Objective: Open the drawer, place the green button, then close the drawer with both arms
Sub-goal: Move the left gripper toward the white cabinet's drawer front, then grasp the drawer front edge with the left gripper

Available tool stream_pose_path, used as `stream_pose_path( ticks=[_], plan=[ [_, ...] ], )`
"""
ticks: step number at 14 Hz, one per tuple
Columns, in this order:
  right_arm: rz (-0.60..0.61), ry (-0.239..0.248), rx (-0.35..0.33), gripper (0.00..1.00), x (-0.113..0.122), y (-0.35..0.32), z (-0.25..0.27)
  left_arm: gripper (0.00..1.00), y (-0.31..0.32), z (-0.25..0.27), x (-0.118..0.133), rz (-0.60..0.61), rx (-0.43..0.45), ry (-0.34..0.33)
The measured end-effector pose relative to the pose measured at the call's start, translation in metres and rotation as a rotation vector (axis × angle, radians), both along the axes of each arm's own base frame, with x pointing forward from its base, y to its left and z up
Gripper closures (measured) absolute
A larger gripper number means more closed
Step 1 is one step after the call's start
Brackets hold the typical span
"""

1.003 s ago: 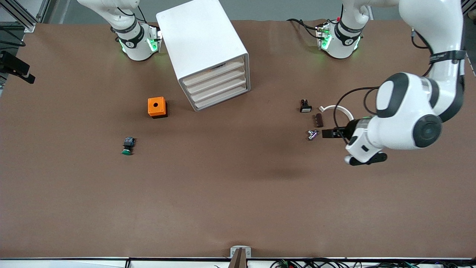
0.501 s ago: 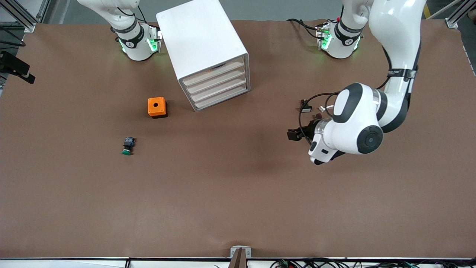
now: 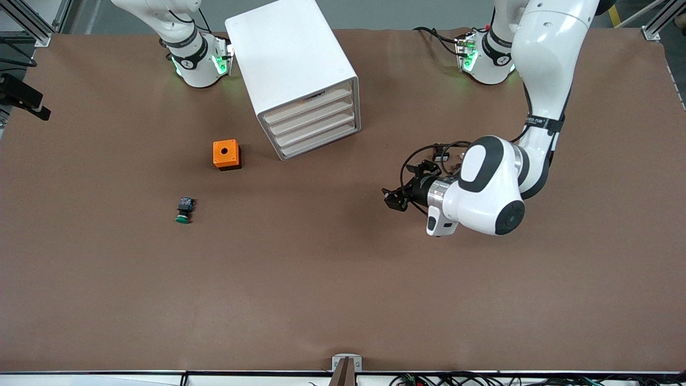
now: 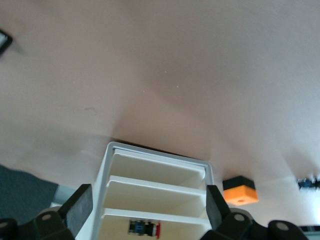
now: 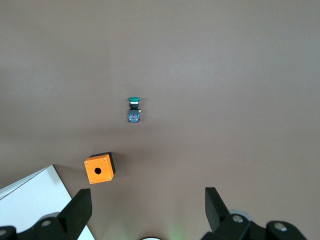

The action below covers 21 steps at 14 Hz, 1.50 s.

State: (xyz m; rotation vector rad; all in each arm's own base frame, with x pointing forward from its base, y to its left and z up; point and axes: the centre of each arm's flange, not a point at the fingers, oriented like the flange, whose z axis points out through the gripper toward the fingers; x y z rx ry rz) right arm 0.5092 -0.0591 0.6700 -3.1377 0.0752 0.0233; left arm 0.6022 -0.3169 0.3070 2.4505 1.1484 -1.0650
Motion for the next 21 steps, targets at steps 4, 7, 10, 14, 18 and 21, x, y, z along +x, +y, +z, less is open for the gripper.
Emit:
stream_pose_path(
  ticks=[4, 7, 10, 14, 18, 21],
  plan=[
    [-0.001, 0.0, 0.0, 0.0, 0.0, 0.0, 0.0, 0.0, -0.003, -0.038, -0.002, 0.146, 0.1, 0.157],
    [-0.001, 0.0, 0.0, 0.0, 0.0, -0.001, 0.0, 0.0, -0.004, -0.06, -0.003, 0.266, 0.158, 0.279],
    [-0.002, 0.0, 0.0, 0.0, 0.0, -0.001, 0.0, 0.0, 0.001, -0.081, -0.005, 0.352, 0.249, 0.385],
    [-0.002, 0.0, 0.0, 0.0, 0.0, -0.001, 0.0, 0.0, 0.006, -0.107, -0.009, 0.456, 0.377, 0.538],
    [-0.002, 0.0, 0.0, 0.0, -0.001, -0.001, 0.0, 0.0, -0.008, -0.124, -0.024, 0.499, 0.464, 0.693],
    [-0.002, 0.0, 0.0, 0.0, -0.001, -0.001, 0.0, 0.0, -0.029, -0.123, -0.034, 0.514, 0.478, 0.786]
  ],
)
